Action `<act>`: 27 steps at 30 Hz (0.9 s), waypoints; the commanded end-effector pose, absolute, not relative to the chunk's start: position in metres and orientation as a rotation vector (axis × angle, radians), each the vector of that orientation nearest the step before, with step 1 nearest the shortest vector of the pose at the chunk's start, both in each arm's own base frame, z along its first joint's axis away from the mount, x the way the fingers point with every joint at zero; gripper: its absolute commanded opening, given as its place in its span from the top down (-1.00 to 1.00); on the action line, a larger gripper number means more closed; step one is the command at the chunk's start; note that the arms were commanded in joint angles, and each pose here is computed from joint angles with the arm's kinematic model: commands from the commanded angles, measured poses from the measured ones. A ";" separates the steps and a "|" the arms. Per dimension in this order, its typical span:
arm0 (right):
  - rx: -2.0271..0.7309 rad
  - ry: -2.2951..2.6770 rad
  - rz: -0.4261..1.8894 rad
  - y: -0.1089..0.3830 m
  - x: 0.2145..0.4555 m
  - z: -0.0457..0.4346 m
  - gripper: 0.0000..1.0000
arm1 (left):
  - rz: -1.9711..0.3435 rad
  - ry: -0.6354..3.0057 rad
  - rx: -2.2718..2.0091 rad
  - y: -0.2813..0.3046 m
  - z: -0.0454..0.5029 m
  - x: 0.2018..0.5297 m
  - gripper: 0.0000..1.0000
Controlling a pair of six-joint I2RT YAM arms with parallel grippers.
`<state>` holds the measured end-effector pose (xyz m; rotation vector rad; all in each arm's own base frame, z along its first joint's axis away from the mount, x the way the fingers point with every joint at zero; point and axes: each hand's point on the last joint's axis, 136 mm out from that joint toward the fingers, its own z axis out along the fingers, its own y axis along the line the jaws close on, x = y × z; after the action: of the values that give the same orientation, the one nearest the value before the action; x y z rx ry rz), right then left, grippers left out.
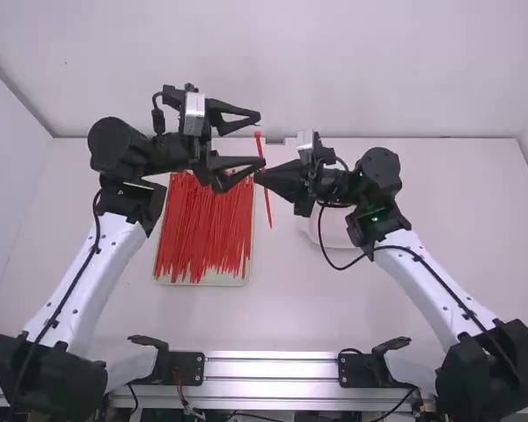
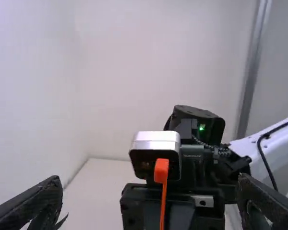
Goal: Fasten the cable tie
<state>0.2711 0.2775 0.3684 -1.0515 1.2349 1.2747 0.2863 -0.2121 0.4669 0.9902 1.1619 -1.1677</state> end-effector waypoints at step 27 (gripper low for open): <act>-1.059 1.182 1.255 0.275 0.267 0.390 1.00 | -1.220 1.162 1.021 -0.213 0.476 0.273 0.83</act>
<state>0.2717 0.2774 0.3686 -1.0452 1.2403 1.2782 0.2762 -0.2157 0.4635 1.0208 1.1885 -1.2422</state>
